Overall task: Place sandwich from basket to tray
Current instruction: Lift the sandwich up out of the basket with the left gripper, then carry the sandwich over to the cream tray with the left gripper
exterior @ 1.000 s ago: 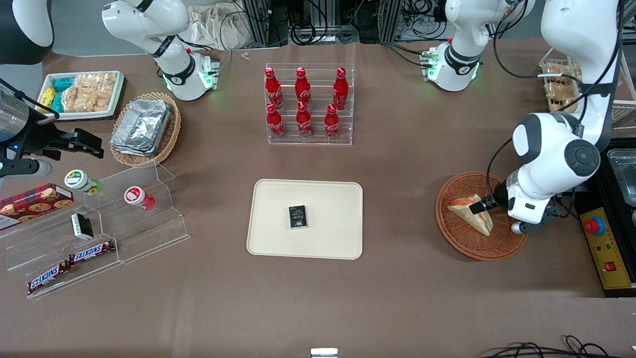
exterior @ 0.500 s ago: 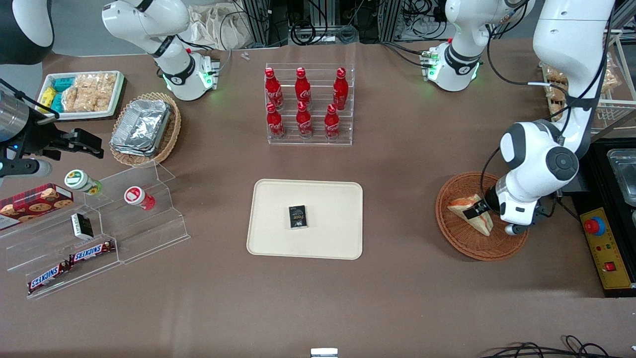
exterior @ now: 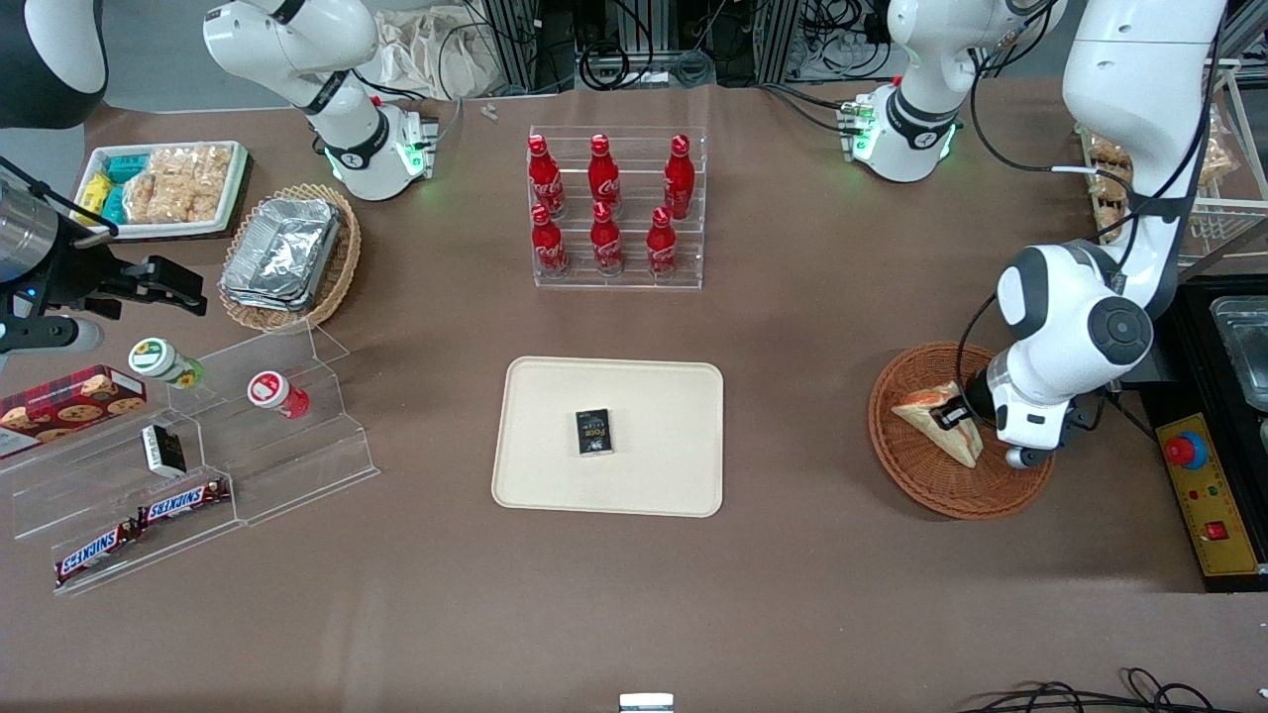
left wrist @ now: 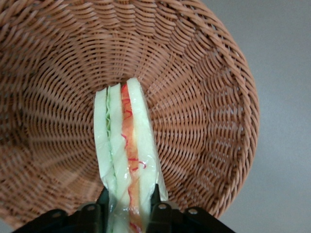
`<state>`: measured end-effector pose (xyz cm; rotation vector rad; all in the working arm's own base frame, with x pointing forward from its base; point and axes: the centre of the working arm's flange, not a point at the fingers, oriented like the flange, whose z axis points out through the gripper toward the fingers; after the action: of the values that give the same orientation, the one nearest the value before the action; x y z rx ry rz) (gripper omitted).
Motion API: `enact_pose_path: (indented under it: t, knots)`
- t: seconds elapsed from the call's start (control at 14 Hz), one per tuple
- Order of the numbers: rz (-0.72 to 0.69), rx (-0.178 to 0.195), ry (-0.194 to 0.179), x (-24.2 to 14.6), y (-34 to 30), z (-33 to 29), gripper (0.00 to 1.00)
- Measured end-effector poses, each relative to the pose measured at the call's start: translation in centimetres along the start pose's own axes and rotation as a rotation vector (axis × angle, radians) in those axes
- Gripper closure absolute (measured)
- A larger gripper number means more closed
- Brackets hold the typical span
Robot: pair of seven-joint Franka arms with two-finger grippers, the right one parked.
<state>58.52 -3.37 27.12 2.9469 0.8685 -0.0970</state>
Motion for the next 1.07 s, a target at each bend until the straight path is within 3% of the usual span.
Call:
enact_pose_path:
  t: [0.14, 0.36, 0.71, 1.07]
  knots:
    - [0.007, 0.026, -0.047, 0.6, 1.0, -3.5, 0.82]
    - [0.036, 0.039, -0.082, 0.3, 3.7, -11.9, 0.82]
    - [0.096, 0.013, -0.049, -1.8, 6.2, -22.8, 0.85]
    - [0.351, -0.006, -0.079, -10.2, 15.0, -21.3, 0.85]
